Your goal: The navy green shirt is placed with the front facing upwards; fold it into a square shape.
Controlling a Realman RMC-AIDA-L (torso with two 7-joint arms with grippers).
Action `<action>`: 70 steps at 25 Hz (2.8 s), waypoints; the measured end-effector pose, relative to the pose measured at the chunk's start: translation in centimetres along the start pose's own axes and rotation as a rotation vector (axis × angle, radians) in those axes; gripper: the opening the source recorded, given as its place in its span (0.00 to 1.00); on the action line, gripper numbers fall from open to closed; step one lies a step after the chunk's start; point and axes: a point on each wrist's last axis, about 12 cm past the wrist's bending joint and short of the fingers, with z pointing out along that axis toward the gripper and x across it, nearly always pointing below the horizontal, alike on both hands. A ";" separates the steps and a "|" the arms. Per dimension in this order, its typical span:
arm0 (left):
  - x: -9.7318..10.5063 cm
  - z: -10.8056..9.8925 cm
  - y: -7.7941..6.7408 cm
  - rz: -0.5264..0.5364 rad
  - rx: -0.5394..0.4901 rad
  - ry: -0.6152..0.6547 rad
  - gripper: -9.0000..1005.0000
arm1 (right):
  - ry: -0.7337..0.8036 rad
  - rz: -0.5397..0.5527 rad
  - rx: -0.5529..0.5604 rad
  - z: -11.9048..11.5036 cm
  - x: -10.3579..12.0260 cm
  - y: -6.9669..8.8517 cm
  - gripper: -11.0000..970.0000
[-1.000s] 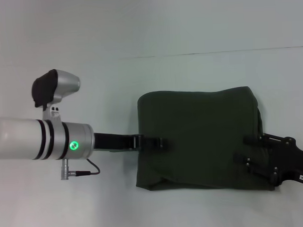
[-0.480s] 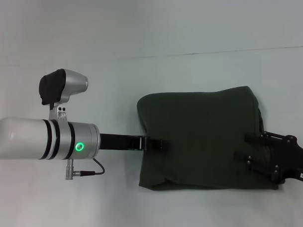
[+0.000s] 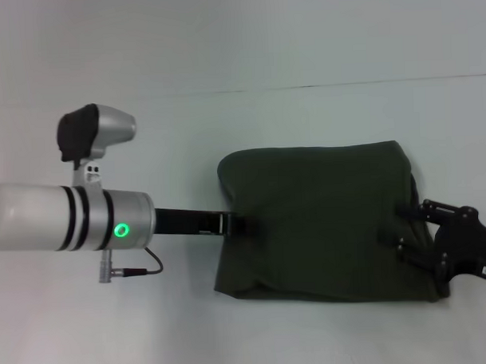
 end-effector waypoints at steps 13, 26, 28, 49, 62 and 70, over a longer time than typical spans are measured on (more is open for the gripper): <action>1.5 -6.1 1.9 -0.004 -0.008 -0.133 0.14 | -0.125 0.027 0.118 -0.3 -1.2 -1.2 0.60; 3.5 -8.9 3.9 -0.020 -0.059 -0.211 0.14 | -0.182 0.054 0.124 1.1 -2.4 -1.8 0.59; 3.6 -8.9 4.0 -0.021 -0.060 -0.210 0.14 | -0.181 0.054 0.124 1.2 -2.4 -1.8 0.59; 4.7 -9.8 4.3 -0.032 -0.038 -0.211 0.15 | -0.182 0.063 0.112 1.3 -2.3 -1.6 0.59; 4.5 -11.8 5.2 -0.010 -0.086 -0.274 0.55 | -0.185 0.061 0.085 1.4 -2.4 -1.3 0.60; 3.9 -14.4 6.6 0.001 -0.156 -0.406 0.82 | -0.201 0.045 0.044 1.4 -2.8 -1.0 0.60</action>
